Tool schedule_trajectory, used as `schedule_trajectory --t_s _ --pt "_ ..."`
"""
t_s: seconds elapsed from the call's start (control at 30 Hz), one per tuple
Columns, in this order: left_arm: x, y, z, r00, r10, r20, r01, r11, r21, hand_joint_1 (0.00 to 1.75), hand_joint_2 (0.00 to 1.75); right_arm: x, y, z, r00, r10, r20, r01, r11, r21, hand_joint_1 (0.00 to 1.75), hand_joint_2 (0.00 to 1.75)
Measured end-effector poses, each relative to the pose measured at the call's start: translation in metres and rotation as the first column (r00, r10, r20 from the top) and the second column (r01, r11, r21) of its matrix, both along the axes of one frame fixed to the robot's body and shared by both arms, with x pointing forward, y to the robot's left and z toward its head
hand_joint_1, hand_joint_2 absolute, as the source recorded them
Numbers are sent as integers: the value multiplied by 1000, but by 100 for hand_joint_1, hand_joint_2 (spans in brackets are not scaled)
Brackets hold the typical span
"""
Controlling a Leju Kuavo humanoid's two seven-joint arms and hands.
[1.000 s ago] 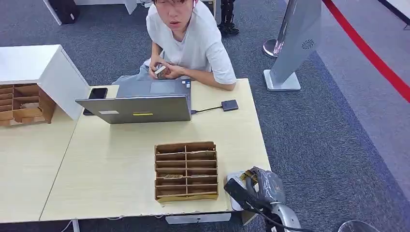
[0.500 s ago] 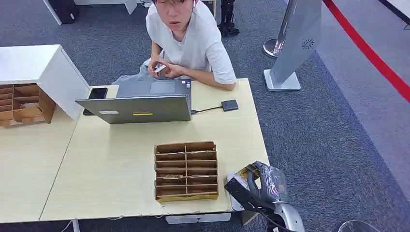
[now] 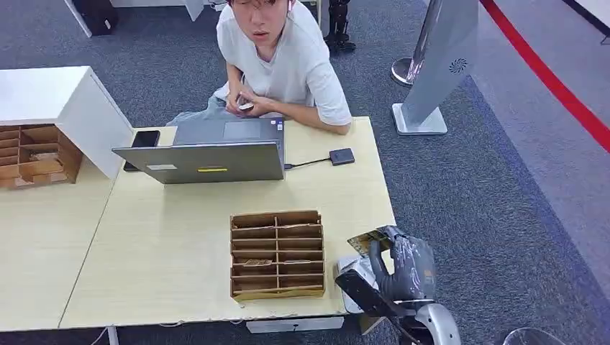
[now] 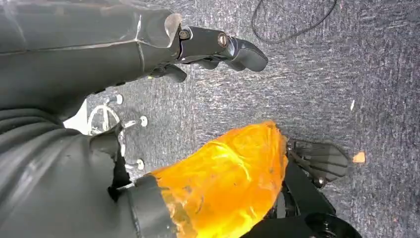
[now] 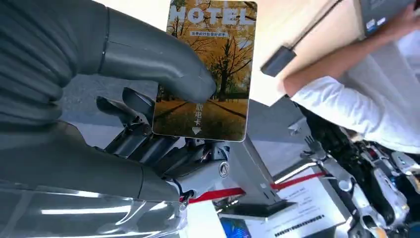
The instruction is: Pass the card to the sensor for recognition and then transmit it.
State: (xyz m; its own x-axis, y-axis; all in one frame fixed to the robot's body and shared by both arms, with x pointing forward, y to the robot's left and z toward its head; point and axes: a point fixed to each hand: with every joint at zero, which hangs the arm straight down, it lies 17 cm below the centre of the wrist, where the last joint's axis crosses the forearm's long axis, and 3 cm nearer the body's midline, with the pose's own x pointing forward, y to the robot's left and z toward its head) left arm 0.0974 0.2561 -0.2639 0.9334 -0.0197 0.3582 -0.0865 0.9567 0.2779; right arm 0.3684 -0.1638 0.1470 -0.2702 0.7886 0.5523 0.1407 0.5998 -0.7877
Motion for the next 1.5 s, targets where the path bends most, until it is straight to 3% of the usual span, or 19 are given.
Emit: schedule_trajectory --t_s 0.37,1.13,1.5 --pt "-2 0 0 1000 9 7 -9 1000 -4 0 0 -10 18 33 991 93 93 -105 985 134 175 175" --pt "-1 4 1 1000 5 20 -5 1000 8 0 0 -28 44 69 958 172 229 -206 969 135 175 175" --pt "8 7 3 999 -16 37 15 1000 17 0 0 -17 59 96 933 212 292 -252 962 106 175 175"
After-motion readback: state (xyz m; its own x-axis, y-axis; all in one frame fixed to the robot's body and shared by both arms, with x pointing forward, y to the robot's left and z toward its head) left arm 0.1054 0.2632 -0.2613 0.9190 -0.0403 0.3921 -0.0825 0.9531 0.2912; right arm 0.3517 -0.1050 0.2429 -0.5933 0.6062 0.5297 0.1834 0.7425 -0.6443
